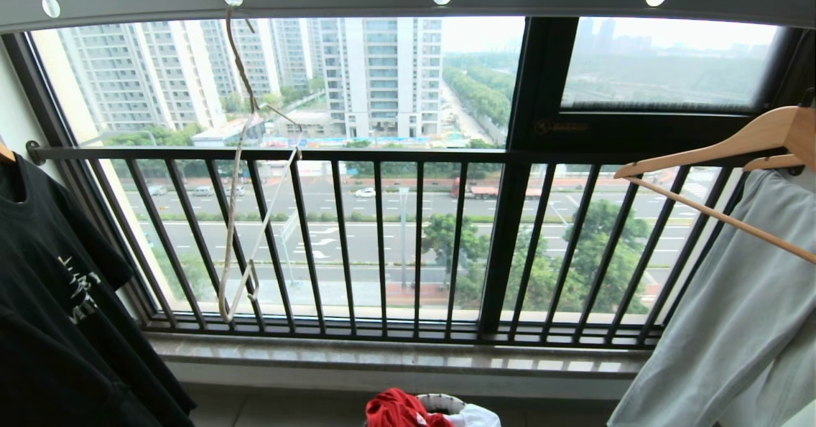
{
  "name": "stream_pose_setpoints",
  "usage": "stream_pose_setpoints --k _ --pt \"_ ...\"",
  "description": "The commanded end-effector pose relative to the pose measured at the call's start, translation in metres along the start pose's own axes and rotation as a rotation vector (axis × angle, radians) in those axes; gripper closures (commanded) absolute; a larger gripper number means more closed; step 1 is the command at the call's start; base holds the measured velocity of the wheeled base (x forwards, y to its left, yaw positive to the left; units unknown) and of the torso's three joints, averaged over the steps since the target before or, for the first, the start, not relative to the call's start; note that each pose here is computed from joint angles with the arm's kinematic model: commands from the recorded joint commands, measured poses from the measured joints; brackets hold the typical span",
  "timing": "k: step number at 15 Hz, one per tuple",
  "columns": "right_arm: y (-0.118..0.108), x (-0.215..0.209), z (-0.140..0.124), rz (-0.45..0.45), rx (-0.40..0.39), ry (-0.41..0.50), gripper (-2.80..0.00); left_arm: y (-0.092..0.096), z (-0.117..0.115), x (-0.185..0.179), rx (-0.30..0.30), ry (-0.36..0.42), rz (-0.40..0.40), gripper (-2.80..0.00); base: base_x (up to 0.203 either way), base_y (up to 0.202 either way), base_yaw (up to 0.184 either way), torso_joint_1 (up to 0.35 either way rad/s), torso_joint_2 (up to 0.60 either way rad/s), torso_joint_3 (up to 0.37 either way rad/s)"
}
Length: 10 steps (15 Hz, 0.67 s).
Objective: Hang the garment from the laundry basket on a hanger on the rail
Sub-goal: Pick up the clothes rack on the clothesline
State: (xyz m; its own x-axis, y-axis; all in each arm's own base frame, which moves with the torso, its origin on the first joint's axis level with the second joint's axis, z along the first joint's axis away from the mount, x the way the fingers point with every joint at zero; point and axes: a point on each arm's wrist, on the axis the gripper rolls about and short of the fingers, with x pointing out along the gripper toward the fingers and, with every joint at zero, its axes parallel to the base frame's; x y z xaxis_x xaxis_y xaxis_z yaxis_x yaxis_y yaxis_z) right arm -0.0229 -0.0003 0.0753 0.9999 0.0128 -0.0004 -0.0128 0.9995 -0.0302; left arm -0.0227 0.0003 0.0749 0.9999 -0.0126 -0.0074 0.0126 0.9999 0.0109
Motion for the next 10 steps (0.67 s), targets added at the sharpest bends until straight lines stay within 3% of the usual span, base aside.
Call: stream_pose_setpoints --k 1,10 --pt "0.0000 0.0001 0.0000 0.000 0.000 0.001 0.00 0.0000 0.0000 0.0000 0.000 0.000 0.000 0.00 0.000 0.000 0.000 0.000 0.00 0.000" --pt "0.0000 0.0001 0.0000 0.001 0.000 0.001 0.00 0.0000 0.0000 0.0000 0.001 0.000 0.000 0.00 0.000 0.000 0.000 0.000 0.00 0.000"
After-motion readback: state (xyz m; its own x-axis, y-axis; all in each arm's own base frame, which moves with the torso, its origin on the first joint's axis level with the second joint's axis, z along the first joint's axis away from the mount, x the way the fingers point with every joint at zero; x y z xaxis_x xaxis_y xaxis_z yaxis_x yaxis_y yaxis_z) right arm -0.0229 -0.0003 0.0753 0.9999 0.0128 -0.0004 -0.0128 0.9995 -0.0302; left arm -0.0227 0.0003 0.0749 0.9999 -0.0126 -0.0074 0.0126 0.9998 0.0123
